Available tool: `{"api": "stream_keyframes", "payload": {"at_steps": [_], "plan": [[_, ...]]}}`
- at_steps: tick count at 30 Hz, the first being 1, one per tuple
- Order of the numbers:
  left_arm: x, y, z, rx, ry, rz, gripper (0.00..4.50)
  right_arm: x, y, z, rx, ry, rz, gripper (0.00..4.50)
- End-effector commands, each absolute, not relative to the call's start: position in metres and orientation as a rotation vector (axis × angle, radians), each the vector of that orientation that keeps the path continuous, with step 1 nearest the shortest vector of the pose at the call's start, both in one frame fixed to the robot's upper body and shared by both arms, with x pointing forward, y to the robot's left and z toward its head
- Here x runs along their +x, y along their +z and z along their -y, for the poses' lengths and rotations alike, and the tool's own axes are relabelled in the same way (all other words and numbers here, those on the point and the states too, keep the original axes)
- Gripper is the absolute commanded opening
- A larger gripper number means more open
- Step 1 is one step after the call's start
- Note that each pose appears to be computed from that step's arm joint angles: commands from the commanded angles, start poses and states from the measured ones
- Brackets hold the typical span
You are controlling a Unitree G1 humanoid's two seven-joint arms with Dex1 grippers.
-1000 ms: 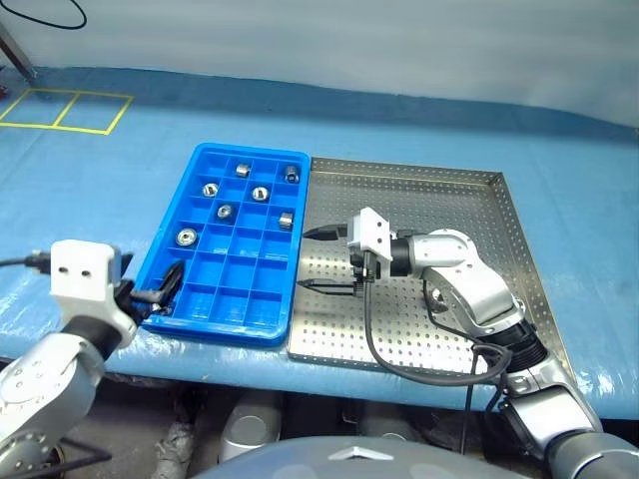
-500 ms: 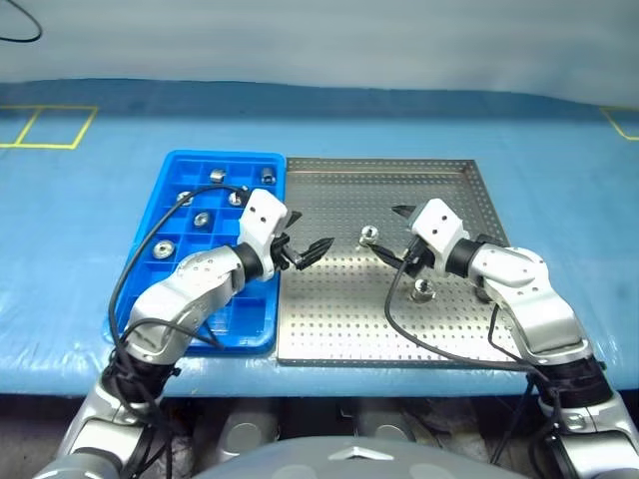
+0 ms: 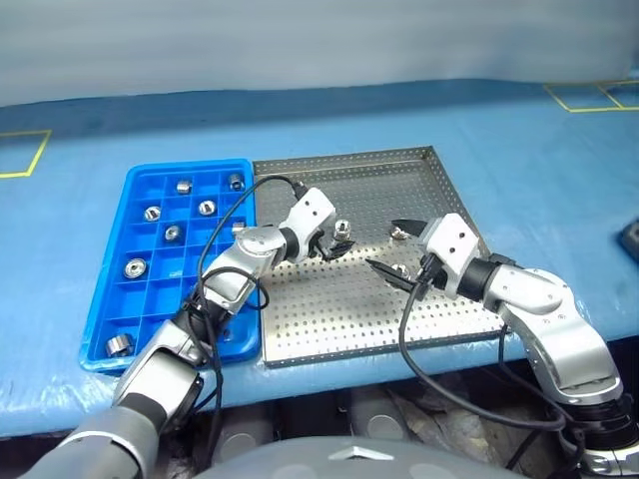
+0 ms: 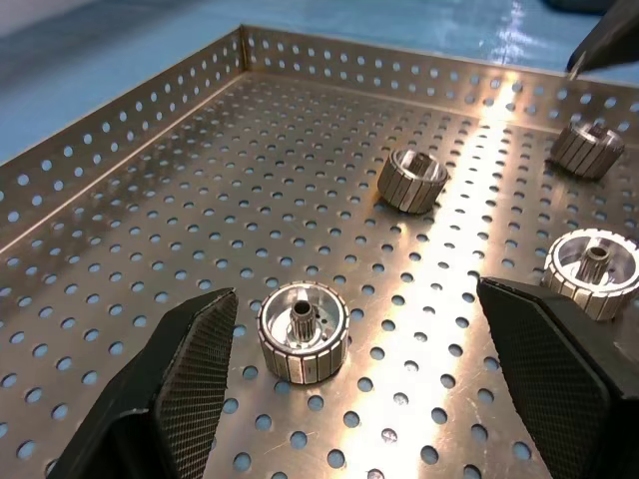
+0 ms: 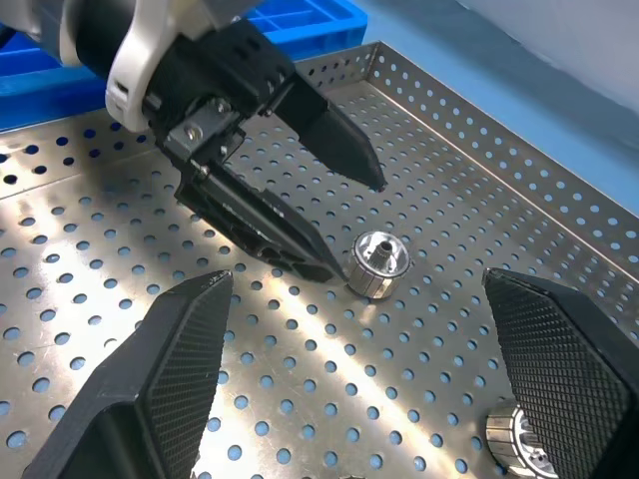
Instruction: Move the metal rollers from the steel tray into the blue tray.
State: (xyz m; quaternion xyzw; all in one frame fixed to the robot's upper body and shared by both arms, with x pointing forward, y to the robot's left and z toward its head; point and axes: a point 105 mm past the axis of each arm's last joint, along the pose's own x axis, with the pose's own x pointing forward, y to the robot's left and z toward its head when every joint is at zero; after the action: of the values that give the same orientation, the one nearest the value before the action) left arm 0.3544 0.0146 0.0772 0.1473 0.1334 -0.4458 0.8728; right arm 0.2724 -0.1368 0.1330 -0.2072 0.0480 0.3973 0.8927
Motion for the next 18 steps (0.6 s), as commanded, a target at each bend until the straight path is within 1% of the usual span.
{"api": "stream_keyframes", "payload": {"at_steps": [1,8,18], "plan": [[0.366,0.084,-0.011,0.334,-0.898,-0.233,4.18,0.270,0.148,0.132,-0.443,0.829,-0.035,4.23],[0.372,0.068,-0.011,0.343,-0.868,-0.274,4.18,0.268,0.151,0.119,-0.438,0.881,-0.009,4.23],[0.375,0.064,-0.009,0.287,-0.853,-0.278,4.18,0.269,0.149,0.114,-0.436,0.903,-0.011,4.23]]}}
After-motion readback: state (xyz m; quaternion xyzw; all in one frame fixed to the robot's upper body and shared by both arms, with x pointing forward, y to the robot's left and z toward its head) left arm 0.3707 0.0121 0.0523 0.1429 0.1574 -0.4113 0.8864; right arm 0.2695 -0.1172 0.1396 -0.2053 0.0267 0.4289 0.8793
